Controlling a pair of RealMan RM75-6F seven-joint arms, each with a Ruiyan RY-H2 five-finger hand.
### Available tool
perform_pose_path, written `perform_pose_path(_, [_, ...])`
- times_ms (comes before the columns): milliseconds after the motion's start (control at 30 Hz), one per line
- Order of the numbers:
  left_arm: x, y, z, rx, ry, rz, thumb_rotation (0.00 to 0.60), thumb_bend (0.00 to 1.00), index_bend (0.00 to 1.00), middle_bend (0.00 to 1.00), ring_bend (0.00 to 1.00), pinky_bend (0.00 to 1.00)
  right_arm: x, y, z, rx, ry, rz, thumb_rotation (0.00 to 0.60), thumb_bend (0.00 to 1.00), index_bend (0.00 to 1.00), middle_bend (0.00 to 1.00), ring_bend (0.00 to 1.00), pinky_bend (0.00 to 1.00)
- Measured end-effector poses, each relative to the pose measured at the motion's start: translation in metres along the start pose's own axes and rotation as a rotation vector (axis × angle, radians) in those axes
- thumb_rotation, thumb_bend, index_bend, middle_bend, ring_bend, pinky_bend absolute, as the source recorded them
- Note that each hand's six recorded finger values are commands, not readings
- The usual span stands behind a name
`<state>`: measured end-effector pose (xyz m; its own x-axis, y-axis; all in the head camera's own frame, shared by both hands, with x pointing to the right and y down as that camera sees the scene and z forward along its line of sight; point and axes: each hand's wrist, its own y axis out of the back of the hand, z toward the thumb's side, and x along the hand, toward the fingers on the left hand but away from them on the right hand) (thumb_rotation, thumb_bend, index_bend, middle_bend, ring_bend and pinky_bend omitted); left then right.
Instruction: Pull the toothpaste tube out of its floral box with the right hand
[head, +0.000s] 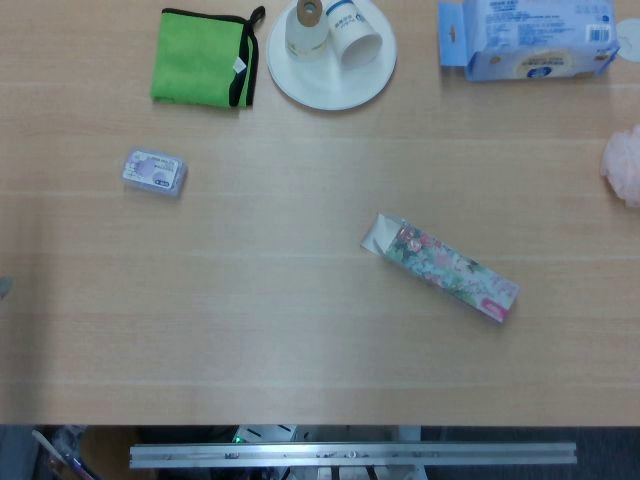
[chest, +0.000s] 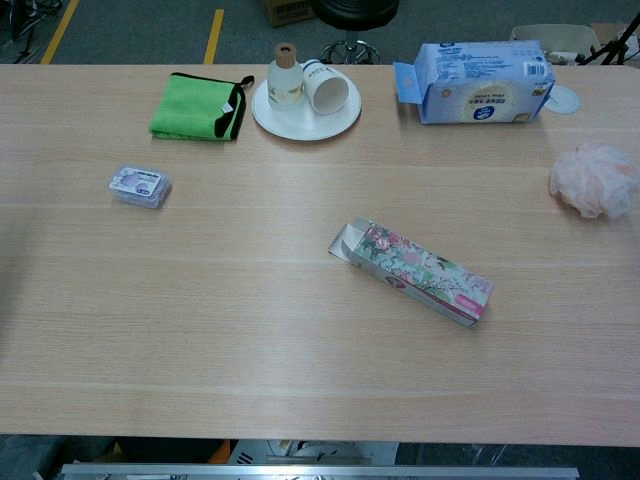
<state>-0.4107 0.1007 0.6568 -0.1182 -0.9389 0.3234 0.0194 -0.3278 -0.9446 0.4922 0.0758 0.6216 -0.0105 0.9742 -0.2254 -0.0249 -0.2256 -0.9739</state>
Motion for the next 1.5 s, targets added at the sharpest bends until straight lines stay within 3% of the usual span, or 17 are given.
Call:
perform_pose_path(533, [-0.001,-0.001,-0.001,-0.002,-0.001,0.0,0.6,0.11,0.0,0.0,0.0,0.12,0.001,-0.004,0.001,-0.013,-0.004,0.002,0.6,0.0,0.0,0.03,0.0,0.19])
perform_pose_path(733, [-0.001,-0.002,-0.003,-0.006,0.002,-0.004,0.6,0.11,0.0,0.0,0.0,0.12,0.002,-0.005,0.008,-0.072,-0.009,0.019,0.6,0.0,0.0,0.04,0.0,0.19])
perform_pose_path(1033, [-0.002,-0.003,-0.007,-0.019,0.007,-0.006,0.6,0.11,0.0,0.0,0.0,0.15,0.002,-0.011,0.043,-0.185,0.036,0.092,0.6,0.0,0.0,0.05,0.0,0.18])
perform_pose_path(1500, [-0.004,-0.008,-0.015,-0.042,0.016,-0.011,0.6,0.11,0.0,0.0,0.0,0.15,-0.013,-0.044,0.108,-0.213,0.193,0.241,0.6,0.0,0.0,0.05,0.0,0.18])
